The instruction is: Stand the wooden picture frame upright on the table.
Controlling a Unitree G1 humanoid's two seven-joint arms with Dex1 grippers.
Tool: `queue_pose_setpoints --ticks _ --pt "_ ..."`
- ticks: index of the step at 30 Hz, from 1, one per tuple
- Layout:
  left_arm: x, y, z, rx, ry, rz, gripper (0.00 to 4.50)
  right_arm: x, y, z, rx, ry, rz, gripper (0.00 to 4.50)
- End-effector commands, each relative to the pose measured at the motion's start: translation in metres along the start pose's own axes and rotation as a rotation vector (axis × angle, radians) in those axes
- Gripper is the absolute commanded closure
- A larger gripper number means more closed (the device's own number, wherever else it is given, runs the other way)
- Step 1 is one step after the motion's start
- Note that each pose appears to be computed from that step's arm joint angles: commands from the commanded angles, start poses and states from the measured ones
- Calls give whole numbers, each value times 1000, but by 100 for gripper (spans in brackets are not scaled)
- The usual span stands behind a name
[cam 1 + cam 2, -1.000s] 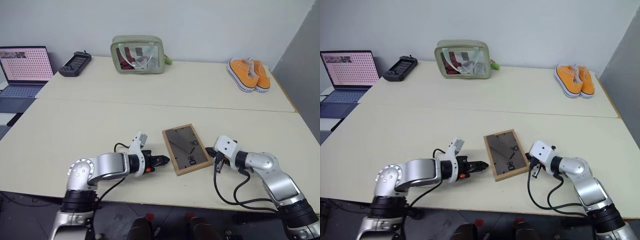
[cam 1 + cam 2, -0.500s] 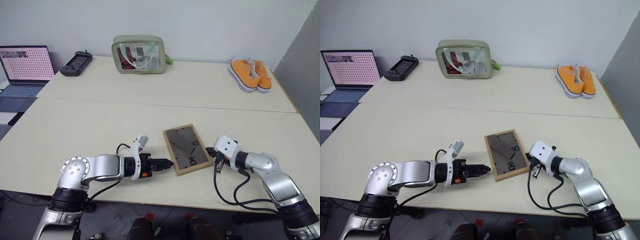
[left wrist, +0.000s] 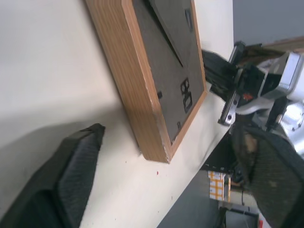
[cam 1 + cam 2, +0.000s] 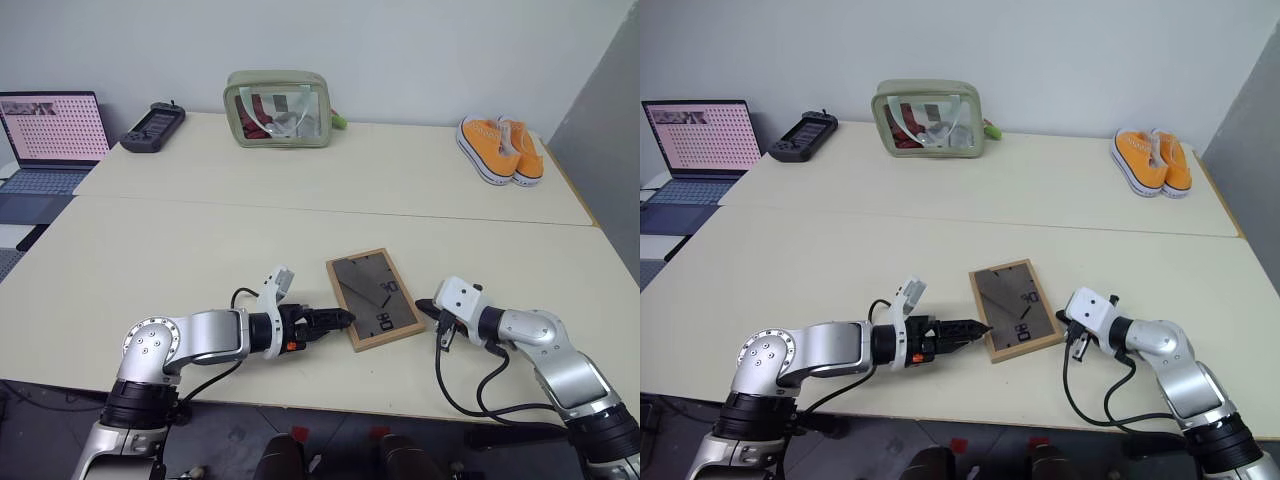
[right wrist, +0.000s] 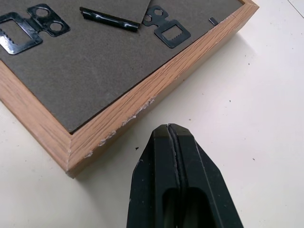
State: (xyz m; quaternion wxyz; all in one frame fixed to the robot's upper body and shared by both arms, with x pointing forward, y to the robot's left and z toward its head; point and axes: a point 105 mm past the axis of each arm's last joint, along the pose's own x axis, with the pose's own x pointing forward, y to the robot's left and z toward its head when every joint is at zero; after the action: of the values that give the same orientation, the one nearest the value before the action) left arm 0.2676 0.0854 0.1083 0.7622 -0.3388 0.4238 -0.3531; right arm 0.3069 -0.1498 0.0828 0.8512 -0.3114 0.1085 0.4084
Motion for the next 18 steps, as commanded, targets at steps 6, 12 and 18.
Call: queue_pose_setpoints --ticks 6,12,18 --pt "11 -5 1 -42 -35 7 3 2 11 6 63 -26 10 450" --pt "14 -6 2 -49 -39 18 3 8 24 26 138 -91 5 450" --pt "12 -4 7 -53 -43 33 3 7 29 33 174 -98 -6 450"
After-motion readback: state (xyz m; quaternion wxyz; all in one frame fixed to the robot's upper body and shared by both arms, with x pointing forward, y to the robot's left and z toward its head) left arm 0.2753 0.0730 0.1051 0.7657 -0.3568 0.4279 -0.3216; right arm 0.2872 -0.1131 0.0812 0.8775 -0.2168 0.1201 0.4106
